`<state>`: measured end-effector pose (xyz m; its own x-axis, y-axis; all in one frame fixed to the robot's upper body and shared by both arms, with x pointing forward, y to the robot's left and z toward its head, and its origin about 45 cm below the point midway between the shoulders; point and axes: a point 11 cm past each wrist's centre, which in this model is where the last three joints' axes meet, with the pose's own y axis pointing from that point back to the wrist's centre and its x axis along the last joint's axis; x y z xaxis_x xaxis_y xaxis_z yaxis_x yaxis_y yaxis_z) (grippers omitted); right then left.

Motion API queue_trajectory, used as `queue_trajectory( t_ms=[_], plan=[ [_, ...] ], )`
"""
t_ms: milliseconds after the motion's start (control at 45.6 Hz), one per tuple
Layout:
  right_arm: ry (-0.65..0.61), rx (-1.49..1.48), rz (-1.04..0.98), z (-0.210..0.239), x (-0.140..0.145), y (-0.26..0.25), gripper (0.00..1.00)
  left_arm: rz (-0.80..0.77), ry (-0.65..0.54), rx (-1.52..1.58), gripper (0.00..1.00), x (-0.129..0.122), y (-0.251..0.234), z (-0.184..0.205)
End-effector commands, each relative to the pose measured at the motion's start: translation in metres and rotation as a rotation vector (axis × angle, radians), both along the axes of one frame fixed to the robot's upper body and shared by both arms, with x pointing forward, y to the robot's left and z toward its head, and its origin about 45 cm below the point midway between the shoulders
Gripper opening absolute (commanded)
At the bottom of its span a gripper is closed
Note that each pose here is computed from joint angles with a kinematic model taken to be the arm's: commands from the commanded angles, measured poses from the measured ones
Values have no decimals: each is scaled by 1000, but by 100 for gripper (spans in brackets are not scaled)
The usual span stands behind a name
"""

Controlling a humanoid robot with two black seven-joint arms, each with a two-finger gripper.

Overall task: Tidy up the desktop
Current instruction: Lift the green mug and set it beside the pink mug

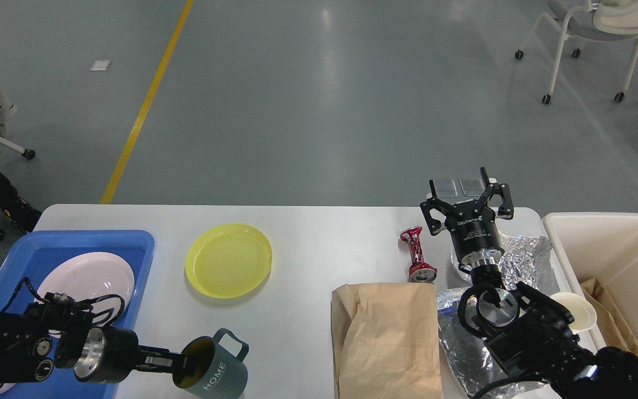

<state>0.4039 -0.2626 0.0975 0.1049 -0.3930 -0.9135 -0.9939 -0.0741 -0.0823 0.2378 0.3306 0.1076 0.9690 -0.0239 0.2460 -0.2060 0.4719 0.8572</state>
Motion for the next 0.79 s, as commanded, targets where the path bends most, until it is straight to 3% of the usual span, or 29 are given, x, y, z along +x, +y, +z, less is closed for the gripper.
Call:
queue_trajectory(
  t_ms=[0,241,395,548,768],
  plan=[
    [-1,0,0,1,1,0,100,11,5,34,0,15,21,26],
    [0,0,0,0,0,0,100,44,10,105,0,50,66,113],
    [0,0,0,0,0,0,100,3,27,208,0,53,91,155],
    [0,0,0,0,0,0,100,-80,1,388,0,48,131,154],
    [0,0,0,0,0,0,100,-119,15,422,0,7,155,95]
  ],
)
